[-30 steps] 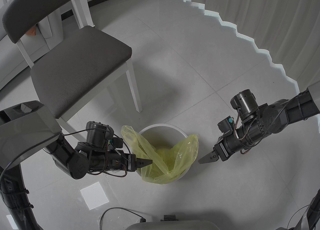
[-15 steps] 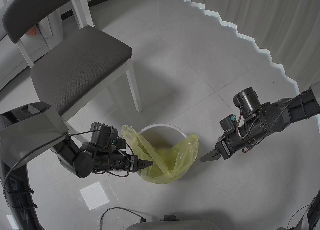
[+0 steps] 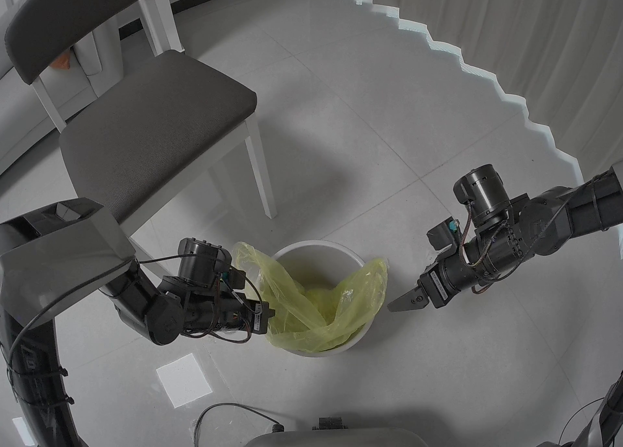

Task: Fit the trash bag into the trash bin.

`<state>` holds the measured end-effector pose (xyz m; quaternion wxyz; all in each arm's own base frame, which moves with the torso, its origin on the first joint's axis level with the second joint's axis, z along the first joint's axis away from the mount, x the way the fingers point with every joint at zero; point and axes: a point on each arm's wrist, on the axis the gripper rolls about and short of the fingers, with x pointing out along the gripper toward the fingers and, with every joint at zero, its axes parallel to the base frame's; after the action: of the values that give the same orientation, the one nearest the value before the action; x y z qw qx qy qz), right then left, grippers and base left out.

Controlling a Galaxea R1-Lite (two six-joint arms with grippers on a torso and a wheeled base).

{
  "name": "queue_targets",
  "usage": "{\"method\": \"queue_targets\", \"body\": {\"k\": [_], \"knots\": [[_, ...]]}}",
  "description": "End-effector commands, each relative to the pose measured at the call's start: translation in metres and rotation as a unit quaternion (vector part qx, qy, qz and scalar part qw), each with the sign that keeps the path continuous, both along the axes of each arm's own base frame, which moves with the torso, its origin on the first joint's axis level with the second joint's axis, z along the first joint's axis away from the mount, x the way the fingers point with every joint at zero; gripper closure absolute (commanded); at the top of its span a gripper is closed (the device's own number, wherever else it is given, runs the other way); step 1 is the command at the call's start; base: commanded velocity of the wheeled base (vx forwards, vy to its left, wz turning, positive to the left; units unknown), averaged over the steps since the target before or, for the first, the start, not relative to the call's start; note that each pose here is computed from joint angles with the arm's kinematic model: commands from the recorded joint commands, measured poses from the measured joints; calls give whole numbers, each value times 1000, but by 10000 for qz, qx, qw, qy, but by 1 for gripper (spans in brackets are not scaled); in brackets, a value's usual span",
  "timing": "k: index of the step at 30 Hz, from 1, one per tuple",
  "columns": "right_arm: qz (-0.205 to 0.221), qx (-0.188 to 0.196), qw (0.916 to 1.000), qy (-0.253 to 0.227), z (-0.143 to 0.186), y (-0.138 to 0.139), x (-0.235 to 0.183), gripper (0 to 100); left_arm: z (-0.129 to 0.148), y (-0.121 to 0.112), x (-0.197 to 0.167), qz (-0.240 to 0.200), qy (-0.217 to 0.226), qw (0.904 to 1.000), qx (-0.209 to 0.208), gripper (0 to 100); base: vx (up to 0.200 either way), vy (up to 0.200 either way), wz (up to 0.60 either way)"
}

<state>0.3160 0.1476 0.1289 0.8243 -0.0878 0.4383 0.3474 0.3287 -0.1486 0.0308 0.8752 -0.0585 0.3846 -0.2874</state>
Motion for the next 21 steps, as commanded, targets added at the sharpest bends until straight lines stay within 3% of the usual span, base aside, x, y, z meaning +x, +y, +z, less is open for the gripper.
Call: {"method": "queue_targets", "body": {"k": [1, 5, 13, 16, 21], "knots": [[55, -106, 9999, 47, 8, 5, -7, 0, 8, -6, -4, -61, -88, 9999, -48, 100, 0, 0, 0], [19, -335, 9994, 121, 13, 12, -11, 0, 12, -14, -7, -56, -94, 9999, -112, 100, 0, 0, 0], [-450, -745, 9956, 361, 31, 46, -13, 0, 13, -29, -17, -151, 11, 9996, -246, 100, 0, 0, 0], [-609, -1103, 9908, 502, 34, 62, -8, 0, 18, -28, -19, -109, -31, 9996, -242, 100, 0, 0, 0], [-519, -1350, 9877, 600, 34, 79, -5, 0, 20, -26, -21, -48, -11, 9996, -290, 100, 0, 0, 0]]}}
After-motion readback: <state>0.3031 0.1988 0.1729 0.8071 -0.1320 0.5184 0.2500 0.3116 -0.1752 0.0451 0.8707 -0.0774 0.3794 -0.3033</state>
